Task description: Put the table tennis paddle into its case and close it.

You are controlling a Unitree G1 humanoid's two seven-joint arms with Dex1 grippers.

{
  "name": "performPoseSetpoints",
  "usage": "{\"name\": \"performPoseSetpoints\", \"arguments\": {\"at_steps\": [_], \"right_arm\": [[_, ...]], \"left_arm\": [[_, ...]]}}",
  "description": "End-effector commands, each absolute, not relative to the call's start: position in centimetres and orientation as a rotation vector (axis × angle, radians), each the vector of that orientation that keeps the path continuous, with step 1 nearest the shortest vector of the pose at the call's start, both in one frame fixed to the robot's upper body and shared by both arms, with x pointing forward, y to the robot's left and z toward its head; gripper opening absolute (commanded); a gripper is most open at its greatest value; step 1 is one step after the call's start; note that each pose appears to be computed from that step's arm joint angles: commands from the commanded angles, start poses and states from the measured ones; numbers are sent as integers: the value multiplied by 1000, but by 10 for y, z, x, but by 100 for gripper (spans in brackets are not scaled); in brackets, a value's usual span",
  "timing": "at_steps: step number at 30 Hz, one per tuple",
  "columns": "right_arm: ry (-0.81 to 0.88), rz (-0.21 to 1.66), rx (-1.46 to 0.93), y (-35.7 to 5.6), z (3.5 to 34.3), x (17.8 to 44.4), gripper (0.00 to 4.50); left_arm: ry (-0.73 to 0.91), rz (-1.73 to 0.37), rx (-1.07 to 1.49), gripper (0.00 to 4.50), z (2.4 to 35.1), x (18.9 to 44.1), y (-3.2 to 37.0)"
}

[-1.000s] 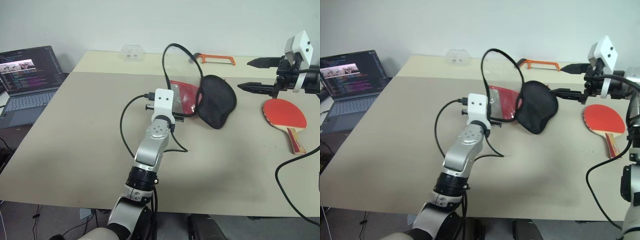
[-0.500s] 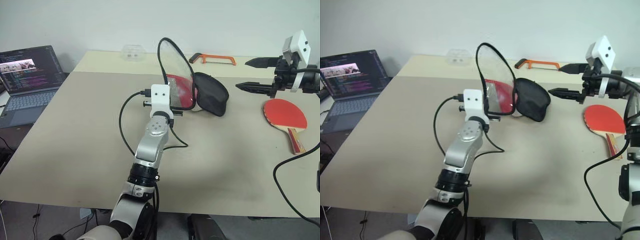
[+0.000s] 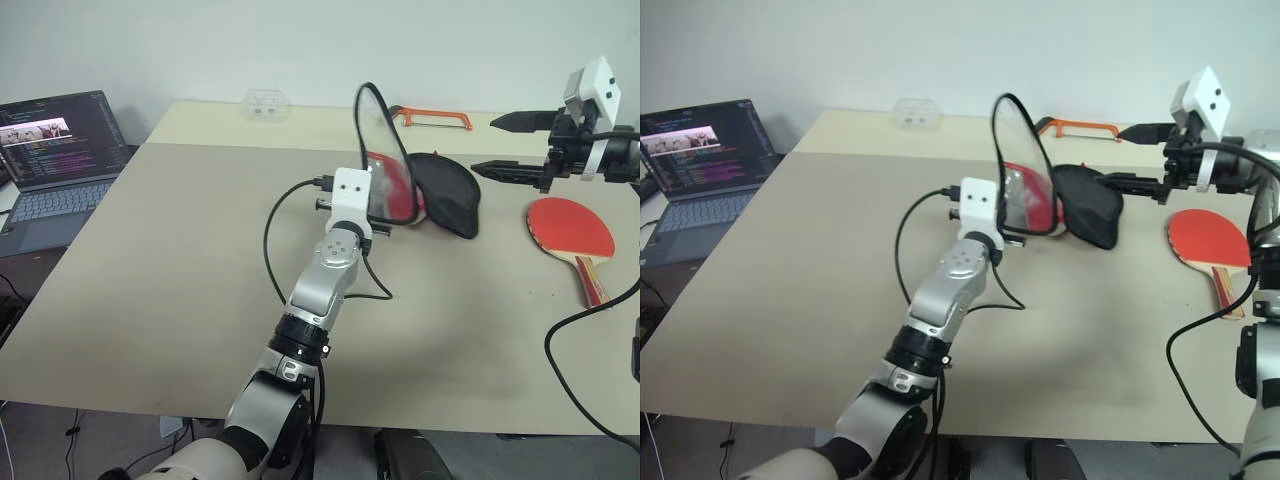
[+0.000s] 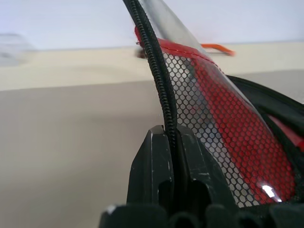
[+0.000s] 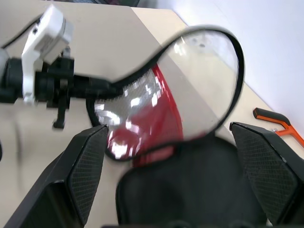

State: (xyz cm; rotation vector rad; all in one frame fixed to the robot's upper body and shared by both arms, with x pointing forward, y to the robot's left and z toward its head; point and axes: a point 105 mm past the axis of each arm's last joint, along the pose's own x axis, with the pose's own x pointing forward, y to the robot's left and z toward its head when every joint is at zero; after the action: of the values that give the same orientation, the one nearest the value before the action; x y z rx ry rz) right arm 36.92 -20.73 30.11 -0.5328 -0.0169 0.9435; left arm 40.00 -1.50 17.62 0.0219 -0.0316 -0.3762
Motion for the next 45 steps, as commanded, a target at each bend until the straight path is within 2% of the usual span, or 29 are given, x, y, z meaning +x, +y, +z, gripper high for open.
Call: {"name": "performPoseSetpoints", "arguments": {"at_steps": [1,13,16,23,29,34,39,41,43,45], "right_arm": [[-77,938,-562,-205,317,367,450],[-88,948,-555,-202,316,369,450],[-88,951,-555,-201,315,370,450],[-57,933,-547,-207,312,370,450],[-9,834,-493,-217,304,377,450],[-2,839,-479,-210,297,376,450],[77,752,-481,-225,292,381,450],[146,567,-478,-249,288,396,450],[165,289,-343,-281,292,414,450],[191,167,-261,-292,289,419,450]], "left_arm": [[-96,-566,-97,2,214,370,-67],[-57,-488,74,2,190,372,-37],[-46,-500,73,76,186,369,-39],[-38,-545,87,309,190,365,-34],[-53,-628,59,309,204,355,-9],[-67,-663,71,309,209,354,13],[-94,-744,89,309,212,346,11],[-102,-760,79,309,215,343,13],[-112,-794,71,309,218,337,20],[-117,-829,72,309,220,332,26]]}}
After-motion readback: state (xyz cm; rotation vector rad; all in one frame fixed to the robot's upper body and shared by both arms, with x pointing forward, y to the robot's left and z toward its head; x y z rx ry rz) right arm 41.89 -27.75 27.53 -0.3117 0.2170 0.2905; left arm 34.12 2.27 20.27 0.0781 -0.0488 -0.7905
